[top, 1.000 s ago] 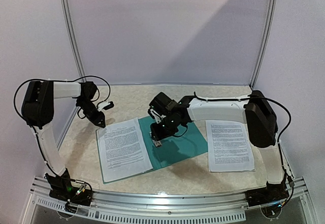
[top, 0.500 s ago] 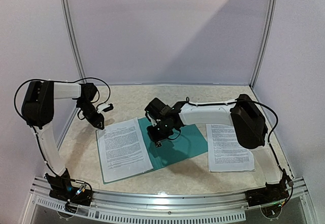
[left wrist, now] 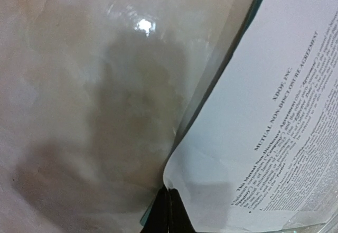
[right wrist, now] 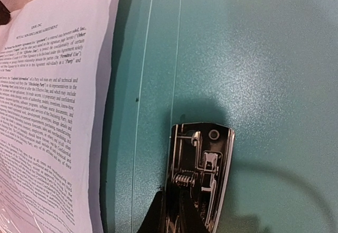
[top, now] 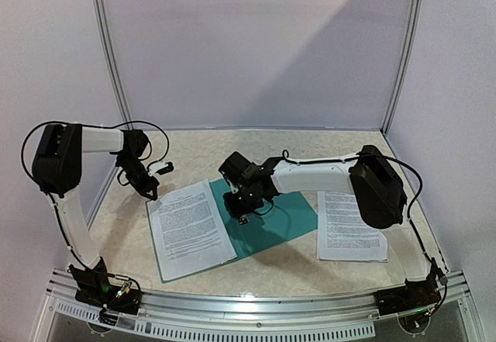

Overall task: Put the files into the folder
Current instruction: Move the folder with some files to the center of the board.

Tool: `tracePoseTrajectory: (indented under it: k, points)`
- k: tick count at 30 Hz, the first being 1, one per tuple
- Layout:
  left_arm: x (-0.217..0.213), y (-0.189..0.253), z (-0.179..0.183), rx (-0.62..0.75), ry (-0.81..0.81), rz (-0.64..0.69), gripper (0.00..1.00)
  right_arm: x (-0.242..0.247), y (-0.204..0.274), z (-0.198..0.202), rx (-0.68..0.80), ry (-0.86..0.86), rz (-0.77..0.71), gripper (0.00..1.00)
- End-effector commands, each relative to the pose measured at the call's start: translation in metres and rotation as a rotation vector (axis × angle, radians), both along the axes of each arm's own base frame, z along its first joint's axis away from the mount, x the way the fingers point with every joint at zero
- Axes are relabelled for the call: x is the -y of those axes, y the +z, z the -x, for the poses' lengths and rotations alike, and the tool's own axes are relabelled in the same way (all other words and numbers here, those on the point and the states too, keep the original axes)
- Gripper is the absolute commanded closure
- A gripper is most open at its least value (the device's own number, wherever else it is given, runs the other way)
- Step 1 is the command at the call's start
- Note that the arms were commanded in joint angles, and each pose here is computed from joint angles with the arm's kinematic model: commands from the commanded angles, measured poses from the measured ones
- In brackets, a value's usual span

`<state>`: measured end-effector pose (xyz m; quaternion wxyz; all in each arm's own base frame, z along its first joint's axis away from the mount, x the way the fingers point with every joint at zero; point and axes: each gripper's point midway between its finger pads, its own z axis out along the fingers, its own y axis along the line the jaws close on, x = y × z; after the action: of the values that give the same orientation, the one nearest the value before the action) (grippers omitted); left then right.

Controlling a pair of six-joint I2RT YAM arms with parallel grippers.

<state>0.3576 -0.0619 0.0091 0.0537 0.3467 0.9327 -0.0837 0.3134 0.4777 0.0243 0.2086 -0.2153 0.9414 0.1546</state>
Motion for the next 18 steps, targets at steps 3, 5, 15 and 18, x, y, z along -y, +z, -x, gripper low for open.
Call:
tracePoseTrajectory:
  k: [3, 5, 15, 18]
  points:
    - [-0.002, 0.012, 0.012, 0.001, -0.035, -0.026, 1.00, 0.016, -0.034, 0.005, -0.025, -0.048, 0.084, 0.92]
    - [-0.005, 0.014, 0.016, 0.009, -0.043, -0.040, 1.00, 0.018, -0.035, 0.004, -0.025, -0.057, 0.086, 0.93]
    - [-0.007, 0.008, 0.030, -0.006, -0.066, -0.054, 1.00, 0.015, -0.039, 0.004, -0.034, -0.077, 0.067, 0.96]
    - [-0.002, 0.006, 0.028, -0.007, -0.069, -0.042, 1.00, 0.013, -0.039, 0.004, -0.036, -0.082, 0.057, 0.96]
